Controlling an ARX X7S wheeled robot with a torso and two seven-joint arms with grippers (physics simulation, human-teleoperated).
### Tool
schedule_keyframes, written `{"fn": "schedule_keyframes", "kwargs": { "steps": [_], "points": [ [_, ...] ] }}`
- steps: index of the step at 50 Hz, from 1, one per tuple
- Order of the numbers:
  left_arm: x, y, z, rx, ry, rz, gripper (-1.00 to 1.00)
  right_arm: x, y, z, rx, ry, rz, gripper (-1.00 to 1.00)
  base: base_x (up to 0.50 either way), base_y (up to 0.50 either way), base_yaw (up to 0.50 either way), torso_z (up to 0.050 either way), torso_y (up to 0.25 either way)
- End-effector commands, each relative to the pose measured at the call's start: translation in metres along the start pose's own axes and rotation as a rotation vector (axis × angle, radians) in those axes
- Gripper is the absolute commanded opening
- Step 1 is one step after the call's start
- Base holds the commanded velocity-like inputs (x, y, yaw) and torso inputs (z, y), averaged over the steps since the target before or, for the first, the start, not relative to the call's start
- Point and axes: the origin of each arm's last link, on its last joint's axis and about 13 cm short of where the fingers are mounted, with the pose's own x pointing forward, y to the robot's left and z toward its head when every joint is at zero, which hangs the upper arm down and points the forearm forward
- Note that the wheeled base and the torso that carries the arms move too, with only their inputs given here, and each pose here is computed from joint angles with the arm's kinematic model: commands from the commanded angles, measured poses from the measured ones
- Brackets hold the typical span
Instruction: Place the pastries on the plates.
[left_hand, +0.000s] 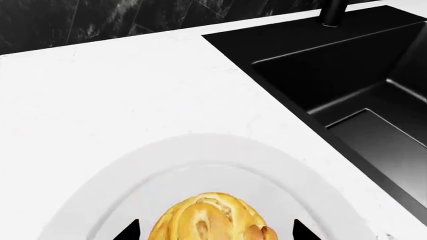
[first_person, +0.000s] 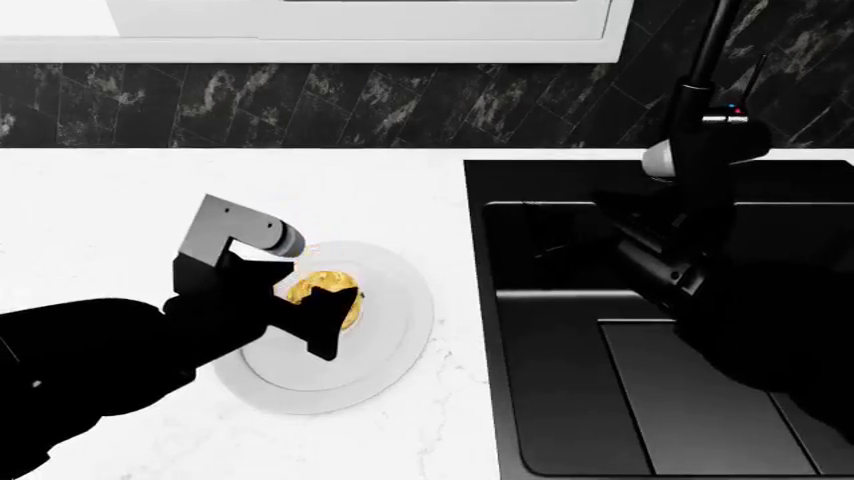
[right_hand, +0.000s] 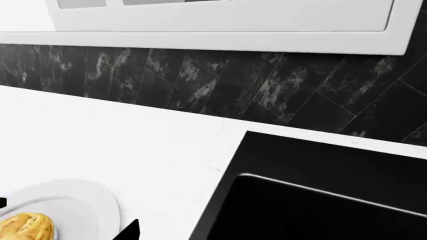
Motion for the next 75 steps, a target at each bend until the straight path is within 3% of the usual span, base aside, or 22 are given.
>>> {"fn": "schedule_keyframes", "kwargs": {
  "steps": [1, 15, 31, 36, 37, 40, 46, 61, 64, 75],
  "points": [
    [0.000, 0.001, -0.002, -0.004, 0.010, -0.001, 1.00, 0.000, 0.000, -0.001, 0.002, 0.004, 0.001, 1.00, 0.00, 0.00, 0.00, 0.000, 0.000],
    [0.002, -0.002, 0.006, -0.003, -0.011, 0.002, 1.00, 0.000, -0.001, -0.001, 0.003, 0.003, 0.000, 1.00, 0.00, 0.00, 0.00, 0.000, 0.000],
    [-0.020, 0.002, 0.026, 0.017, -0.103, 0.049, 1.00, 0.000, 0.000, 0.004, -0.005, -0.006, 0.002, 1.00, 0.00, 0.00, 0.00, 0.000, 0.000],
    [-0.023, 0.004, 0.032, 0.023, -0.122, 0.085, 1.00, -0.002, 0.000, 0.012, -0.027, -0.021, -0.013, 1.00, 0.00, 0.00, 0.00, 0.000, 0.000],
    [-0.024, 0.003, 0.034, 0.024, -0.120, 0.091, 1.00, -0.002, 0.002, 0.014, -0.038, -0.017, 0.028, 1.00, 0.00, 0.00, 0.00, 0.000, 0.000],
    [-0.037, 0.005, 0.043, 0.047, -0.151, 0.129, 1.00, -0.001, 0.003, 0.022, -0.053, -0.028, 0.015, 1.00, 0.00, 0.00, 0.00, 0.000, 0.000],
    [-0.045, 0.001, 0.064, 0.099, -0.158, 0.181, 1.00, 0.000, 0.003, 0.037, -0.003, -0.058, 0.003, 1.00, 0.00, 0.00, 0.00, 0.000, 0.000],
    [-0.068, 0.002, 0.100, 0.106, -0.195, 0.248, 1.00, -0.007, 0.007, 0.080, -0.053, -0.111, 0.011, 1.00, 0.00, 0.00, 0.00, 0.000, 0.000],
    [-0.078, 0.002, 0.107, 0.076, -0.212, 0.254, 1.00, -0.008, 0.009, 0.087, -0.066, -0.121, 0.013, 1.00, 0.00, 0.00, 0.00, 0.000, 0.000],
    [-0.082, -0.003, 0.111, 0.083, -0.221, 0.249, 1.00, -0.017, 0.010, 0.095, -0.083, -0.149, 0.000, 1.00, 0.00, 0.00, 0.00, 0.000, 0.000]
  ]
}}
